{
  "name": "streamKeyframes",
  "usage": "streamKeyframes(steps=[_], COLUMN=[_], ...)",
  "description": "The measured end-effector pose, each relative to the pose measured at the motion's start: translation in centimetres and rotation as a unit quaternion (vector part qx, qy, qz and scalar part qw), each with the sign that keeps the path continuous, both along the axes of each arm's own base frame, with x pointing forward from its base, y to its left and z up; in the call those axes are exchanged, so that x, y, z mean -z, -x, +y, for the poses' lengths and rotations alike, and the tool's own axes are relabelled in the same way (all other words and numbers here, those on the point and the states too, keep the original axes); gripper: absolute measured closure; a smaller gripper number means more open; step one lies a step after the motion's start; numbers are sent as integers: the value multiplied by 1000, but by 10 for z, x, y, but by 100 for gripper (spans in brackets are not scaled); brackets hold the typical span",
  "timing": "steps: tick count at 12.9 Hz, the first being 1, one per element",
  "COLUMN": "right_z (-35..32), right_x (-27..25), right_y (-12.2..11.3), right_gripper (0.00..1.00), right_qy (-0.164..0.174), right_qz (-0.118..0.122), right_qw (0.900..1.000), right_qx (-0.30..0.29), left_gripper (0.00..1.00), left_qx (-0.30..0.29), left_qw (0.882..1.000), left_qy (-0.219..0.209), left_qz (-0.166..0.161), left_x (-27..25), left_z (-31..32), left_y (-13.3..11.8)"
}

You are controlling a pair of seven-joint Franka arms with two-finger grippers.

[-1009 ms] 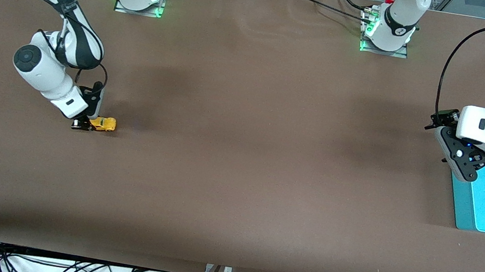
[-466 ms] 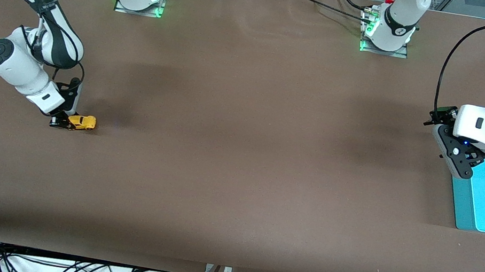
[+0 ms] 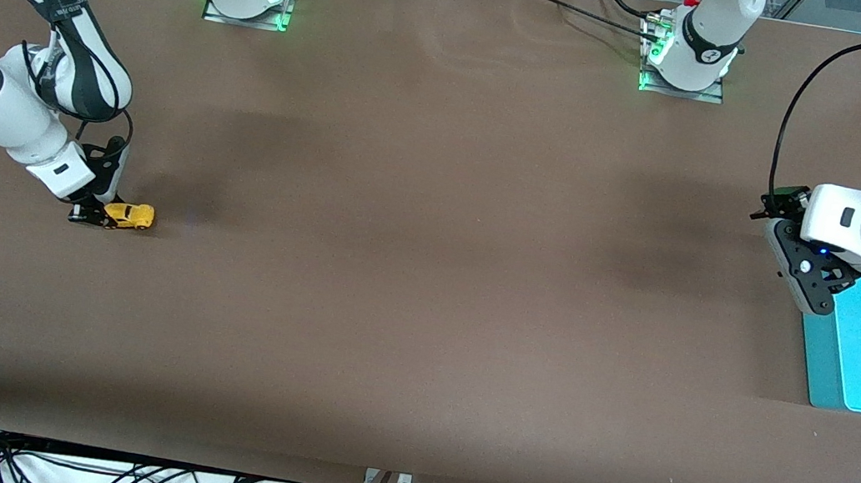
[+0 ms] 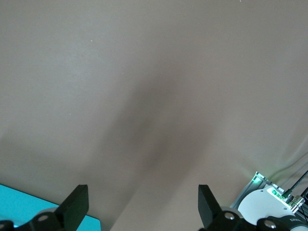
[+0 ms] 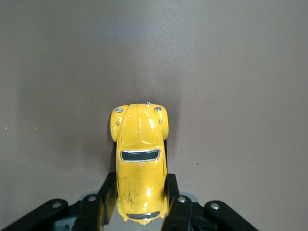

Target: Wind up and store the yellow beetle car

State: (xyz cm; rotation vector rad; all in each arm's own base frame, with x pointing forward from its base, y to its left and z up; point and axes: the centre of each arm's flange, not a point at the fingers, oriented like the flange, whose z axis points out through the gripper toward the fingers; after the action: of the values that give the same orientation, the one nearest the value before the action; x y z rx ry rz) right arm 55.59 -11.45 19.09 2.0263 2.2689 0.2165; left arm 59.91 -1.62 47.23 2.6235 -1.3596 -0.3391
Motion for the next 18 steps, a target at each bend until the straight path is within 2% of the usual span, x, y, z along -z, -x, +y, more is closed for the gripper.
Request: streamKeyframes(steps=[4, 5, 6, 9, 11, 15, 18], right_z=[0, -1, -4, -3, 1, 14, 34], right_x=[0, 5, 16, 26, 21, 10, -20], right_y=[-1, 0, 1, -9, -14, -26, -36], right_gripper=[55, 49, 38, 2, 0, 0, 0], right_qy=[0, -2, -7, -17, -18, -22, -21], right_qz=[2, 10, 24, 35, 42, 48, 53], right_qw=[1000, 1000, 1000, 999, 999, 999, 998], right_qx=[0, 1, 2, 0, -5, -12, -1], left_gripper=[0, 0, 0, 0, 0, 0, 0], left_qx=[40, 48, 58, 104, 141, 174, 207], left_qw=[999, 999, 998, 994, 989, 983, 975], left_qy=[9, 11, 14, 25, 33, 41, 46], left_qz=[-15, -14, -17, -31, -42, -47, -62], left_x=[24, 28, 30, 34, 38, 52, 75], left_z=[-3, -3, -4, -5, -5, -5, -5], left_y=[10, 13, 14, 13, 12, 14, 19])
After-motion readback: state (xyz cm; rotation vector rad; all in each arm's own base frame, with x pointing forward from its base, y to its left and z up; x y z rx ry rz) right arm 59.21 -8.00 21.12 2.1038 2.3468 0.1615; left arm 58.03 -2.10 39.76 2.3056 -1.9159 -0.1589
